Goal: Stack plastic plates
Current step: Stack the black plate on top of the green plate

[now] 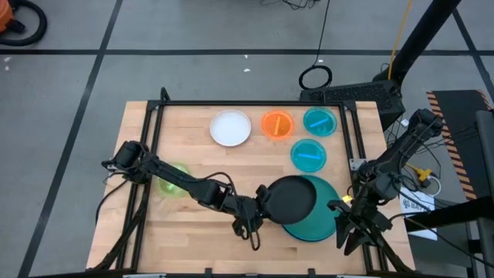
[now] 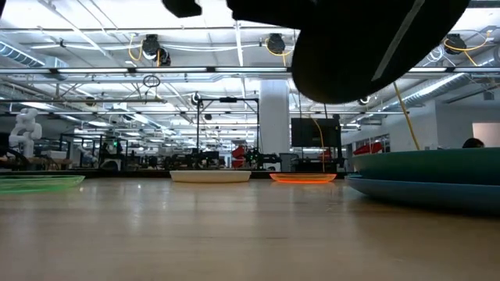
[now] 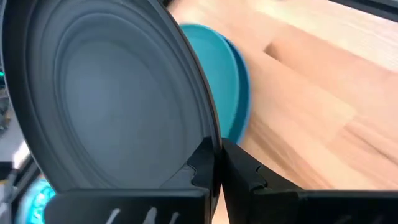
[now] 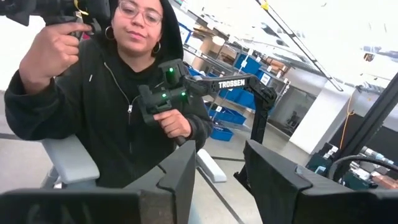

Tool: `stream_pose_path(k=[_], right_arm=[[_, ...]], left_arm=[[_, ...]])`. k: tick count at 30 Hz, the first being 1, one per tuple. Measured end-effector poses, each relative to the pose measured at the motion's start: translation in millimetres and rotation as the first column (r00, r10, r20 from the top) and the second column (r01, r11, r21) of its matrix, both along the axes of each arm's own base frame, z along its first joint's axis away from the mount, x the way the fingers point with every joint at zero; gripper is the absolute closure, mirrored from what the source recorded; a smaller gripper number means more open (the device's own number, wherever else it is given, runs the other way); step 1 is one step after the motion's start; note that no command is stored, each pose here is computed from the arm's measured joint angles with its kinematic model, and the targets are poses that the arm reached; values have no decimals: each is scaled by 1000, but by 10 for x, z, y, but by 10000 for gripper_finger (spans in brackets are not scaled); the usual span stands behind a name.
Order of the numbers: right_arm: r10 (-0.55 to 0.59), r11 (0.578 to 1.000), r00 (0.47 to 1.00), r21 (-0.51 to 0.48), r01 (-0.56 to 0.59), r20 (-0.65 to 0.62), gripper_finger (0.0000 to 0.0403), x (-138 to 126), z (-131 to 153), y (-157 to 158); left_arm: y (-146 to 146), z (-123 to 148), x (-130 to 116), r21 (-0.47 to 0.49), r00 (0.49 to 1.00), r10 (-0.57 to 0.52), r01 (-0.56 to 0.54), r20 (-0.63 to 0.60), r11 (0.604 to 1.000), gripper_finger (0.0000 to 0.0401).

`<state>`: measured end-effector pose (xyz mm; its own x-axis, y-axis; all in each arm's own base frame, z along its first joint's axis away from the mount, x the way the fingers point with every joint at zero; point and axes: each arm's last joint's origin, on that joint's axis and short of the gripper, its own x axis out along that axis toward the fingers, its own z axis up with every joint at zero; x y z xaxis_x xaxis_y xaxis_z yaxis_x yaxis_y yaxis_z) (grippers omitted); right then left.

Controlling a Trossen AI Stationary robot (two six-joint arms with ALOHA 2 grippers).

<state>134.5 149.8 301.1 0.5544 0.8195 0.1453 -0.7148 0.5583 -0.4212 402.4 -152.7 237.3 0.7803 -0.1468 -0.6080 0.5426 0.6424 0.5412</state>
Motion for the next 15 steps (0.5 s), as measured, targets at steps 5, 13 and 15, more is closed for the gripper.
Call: stream_pose_path(k=[5, 13, 15], right_arm=[[-2, 1000, 1000, -9, 2, 10, 271, -1, -1, -1], [-7, 1000, 1000, -16, 7, 1, 271, -1, -10, -3], [-6, 1000, 1000, -15, 6, -9, 271, 0, -15, -2]], left_arm=[[-40, 11, 53, -23, 999, -29, 30, 45, 999, 385], [-136, -105, 451, 60, 991, -25, 33, -132, 998, 385], [-101, -75, 532, 66, 987, -5, 15, -160, 998, 385]])
